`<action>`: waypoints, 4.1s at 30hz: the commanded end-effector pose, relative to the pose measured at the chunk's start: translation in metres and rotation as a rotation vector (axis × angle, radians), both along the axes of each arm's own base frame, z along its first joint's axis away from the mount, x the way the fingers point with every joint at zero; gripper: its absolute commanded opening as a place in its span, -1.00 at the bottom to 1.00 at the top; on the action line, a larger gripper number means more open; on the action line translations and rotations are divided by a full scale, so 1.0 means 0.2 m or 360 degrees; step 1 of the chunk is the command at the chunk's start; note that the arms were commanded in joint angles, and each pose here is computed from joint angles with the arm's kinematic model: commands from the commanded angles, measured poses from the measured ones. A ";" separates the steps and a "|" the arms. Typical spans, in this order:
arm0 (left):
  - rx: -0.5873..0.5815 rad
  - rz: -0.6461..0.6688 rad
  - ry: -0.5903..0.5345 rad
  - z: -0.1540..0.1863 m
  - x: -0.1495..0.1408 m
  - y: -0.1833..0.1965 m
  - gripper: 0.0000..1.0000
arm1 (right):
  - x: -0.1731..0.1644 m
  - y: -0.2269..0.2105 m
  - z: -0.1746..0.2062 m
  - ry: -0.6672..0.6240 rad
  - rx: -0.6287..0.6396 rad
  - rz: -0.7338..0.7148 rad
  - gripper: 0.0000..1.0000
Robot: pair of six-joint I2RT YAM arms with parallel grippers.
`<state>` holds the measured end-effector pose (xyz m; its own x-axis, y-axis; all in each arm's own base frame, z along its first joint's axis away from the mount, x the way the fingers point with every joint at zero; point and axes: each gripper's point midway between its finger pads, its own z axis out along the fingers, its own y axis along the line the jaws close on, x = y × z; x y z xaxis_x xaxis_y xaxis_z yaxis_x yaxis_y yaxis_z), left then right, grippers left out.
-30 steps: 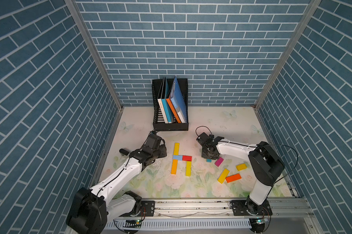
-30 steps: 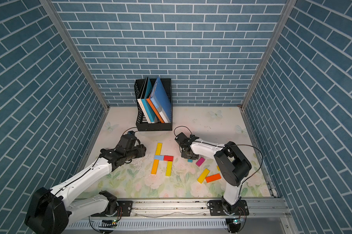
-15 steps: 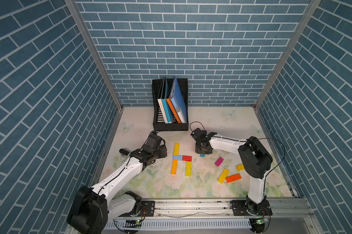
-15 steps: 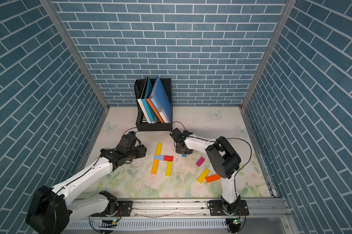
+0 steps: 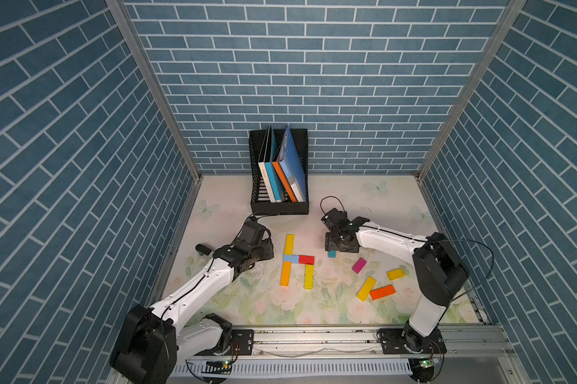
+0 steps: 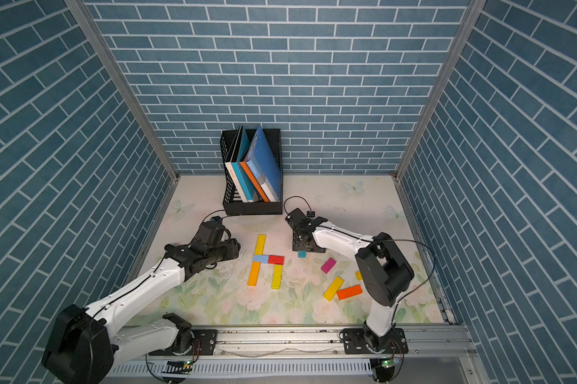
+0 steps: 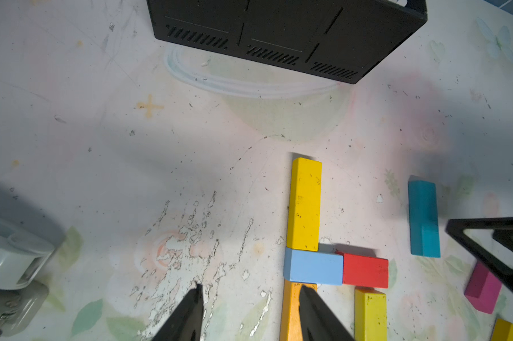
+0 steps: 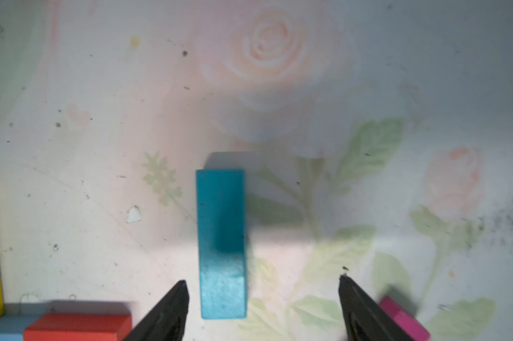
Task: Assemble the letter h with building blocks
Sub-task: Move the building block to the center of the board, then assemble the building block at the center of the board.
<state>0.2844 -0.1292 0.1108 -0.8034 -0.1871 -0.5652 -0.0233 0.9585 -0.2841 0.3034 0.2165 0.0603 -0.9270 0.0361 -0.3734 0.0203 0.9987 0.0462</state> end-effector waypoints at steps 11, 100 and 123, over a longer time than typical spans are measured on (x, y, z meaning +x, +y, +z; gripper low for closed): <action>0.0029 0.0002 0.0016 -0.03 0.00 0.02 0.13 | -0.13 -0.21 -0.20 0.0165 0.0262 0.0055 0.56; 0.0031 -0.0048 0.0016 -0.03 0.05 -0.02 0.11 | -0.32 0.01 -0.25 0.0245 -0.0128 0.0028 0.26; 0.0037 -0.0043 0.0011 -0.03 0.05 -0.02 0.11 | -0.30 0.10 -0.26 0.0237 -0.0016 0.0102 0.33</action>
